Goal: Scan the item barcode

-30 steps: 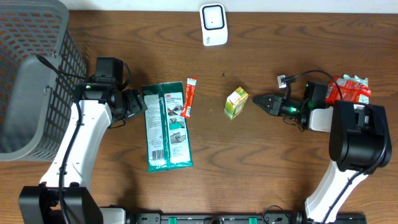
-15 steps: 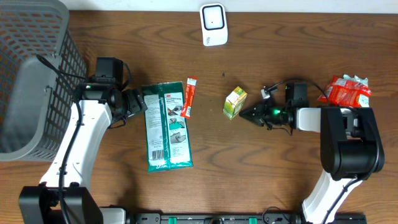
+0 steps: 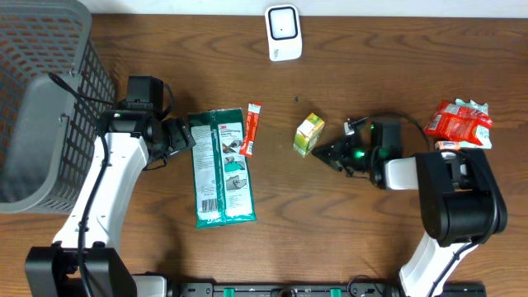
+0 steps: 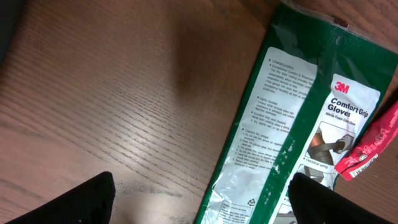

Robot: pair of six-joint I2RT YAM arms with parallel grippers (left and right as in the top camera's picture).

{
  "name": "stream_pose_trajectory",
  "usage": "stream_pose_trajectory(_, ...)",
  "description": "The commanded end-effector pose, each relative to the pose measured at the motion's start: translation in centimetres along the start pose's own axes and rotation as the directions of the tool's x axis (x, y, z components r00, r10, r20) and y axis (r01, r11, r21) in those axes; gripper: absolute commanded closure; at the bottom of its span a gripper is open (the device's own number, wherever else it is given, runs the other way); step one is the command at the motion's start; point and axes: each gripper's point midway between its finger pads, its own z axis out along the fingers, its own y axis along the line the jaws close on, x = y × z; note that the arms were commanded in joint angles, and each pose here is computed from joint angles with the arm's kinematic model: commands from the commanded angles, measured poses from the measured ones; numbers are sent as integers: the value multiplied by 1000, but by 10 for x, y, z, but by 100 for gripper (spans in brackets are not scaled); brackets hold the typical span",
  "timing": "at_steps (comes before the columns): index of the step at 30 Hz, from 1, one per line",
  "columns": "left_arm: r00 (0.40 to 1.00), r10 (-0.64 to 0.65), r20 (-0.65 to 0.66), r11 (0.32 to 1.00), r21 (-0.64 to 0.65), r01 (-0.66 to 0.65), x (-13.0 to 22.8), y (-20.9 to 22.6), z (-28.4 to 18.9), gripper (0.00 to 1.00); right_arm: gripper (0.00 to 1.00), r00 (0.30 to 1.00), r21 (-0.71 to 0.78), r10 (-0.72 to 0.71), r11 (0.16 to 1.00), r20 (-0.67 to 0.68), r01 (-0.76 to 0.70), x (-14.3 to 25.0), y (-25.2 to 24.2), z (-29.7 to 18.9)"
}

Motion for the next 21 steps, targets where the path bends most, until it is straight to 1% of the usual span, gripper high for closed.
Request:
stream_pose_trajectory(1,1000,7,12,1000,-10,-7,-3,2,-2,10,99,937,232,343,919,-70,-320,74,-74,22)
stream_pose_trajectory(7,1000,7,12,1000,-10,-7,-3,2,-2,10,99,923,252,382,899,-46,-359,88,-70,35)
stream_pose_trajectory(12,1000,7,12,1000,-10,-7,-3,2,-2,10,99,929,264,367,892,47,-366,82,-68,48)
stream_pose_trajectory(19,1000,7,12,1000,-10,-7,-3,2,-2,10,99,931,172,304,925,200,-339,62,-42,66)
stream_pose_trajectory(21,1000,7,12,1000,-10,-7,-3,2,-2,10,99,936,142,264,943,235,-301,57,-32,70)
